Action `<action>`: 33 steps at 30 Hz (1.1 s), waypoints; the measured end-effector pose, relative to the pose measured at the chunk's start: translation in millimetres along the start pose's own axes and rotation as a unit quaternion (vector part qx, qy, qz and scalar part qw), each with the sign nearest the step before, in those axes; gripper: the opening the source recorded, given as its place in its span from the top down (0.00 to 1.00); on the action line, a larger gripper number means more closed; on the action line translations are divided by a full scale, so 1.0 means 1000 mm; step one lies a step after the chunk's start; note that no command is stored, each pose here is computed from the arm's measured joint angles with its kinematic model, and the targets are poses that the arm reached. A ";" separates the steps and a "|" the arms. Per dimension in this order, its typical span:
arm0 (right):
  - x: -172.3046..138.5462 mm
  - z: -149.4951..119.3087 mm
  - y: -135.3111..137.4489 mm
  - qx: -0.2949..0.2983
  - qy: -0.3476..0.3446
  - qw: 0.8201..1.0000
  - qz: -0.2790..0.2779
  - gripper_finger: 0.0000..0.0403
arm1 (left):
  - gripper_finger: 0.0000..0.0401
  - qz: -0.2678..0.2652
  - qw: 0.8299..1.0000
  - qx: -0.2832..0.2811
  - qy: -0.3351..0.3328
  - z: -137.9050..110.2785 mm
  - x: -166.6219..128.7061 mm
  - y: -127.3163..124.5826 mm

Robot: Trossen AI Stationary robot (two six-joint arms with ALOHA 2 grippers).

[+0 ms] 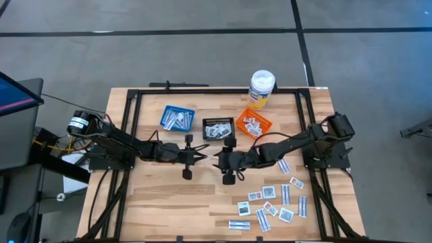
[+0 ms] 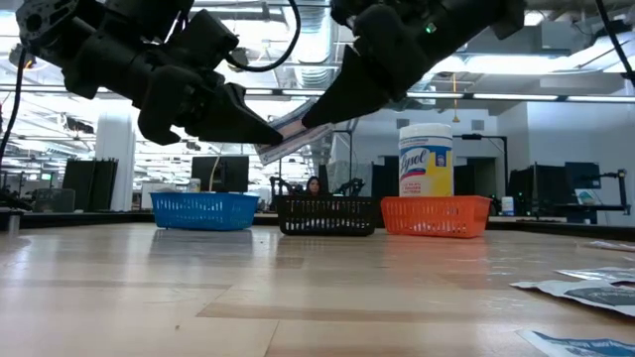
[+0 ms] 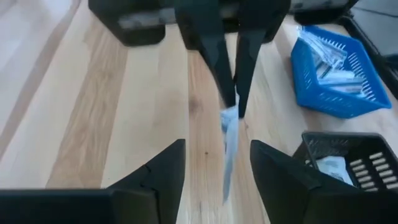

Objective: Pick & Place First Aid Supplies
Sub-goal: Put the bandage into the blue container

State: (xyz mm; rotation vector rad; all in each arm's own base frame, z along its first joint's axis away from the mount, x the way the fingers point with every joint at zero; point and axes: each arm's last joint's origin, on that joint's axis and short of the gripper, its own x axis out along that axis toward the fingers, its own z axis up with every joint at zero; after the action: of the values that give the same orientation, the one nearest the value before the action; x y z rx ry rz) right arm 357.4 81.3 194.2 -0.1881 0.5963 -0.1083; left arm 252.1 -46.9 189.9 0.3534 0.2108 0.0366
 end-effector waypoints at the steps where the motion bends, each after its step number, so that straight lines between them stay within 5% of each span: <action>1: 0.000 0.002 -0.001 0.004 -0.008 1.000 -0.001 0.57 | 0.99 0.000 1.000 0.000 0.000 0.000 0.000 0.000; 13: 0.003 0.007 -0.010 0.031 -0.030 0.999 -0.012 0.67 | 0.99 0.008 0.999 -0.018 -0.027 0.005 0.000 0.002; 23: 0.003 0.007 -0.010 0.030 -0.033 0.999 -0.013 0.97 | 0.98 0.008 0.999 -0.018 -0.027 0.005 0.000 0.002; 33: -0.003 0.008 -0.011 0.023 -0.022 0.999 -0.023 0.99 | 0.98 0.008 0.999 -0.018 -0.028 0.006 0.000 0.002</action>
State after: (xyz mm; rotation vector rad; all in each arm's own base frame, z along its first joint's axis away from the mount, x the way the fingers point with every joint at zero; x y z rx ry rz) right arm 358.5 72.5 204.3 -0.1595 0.5451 -0.1614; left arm 253.1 -47.1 195.6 0.3190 0.1515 0.0459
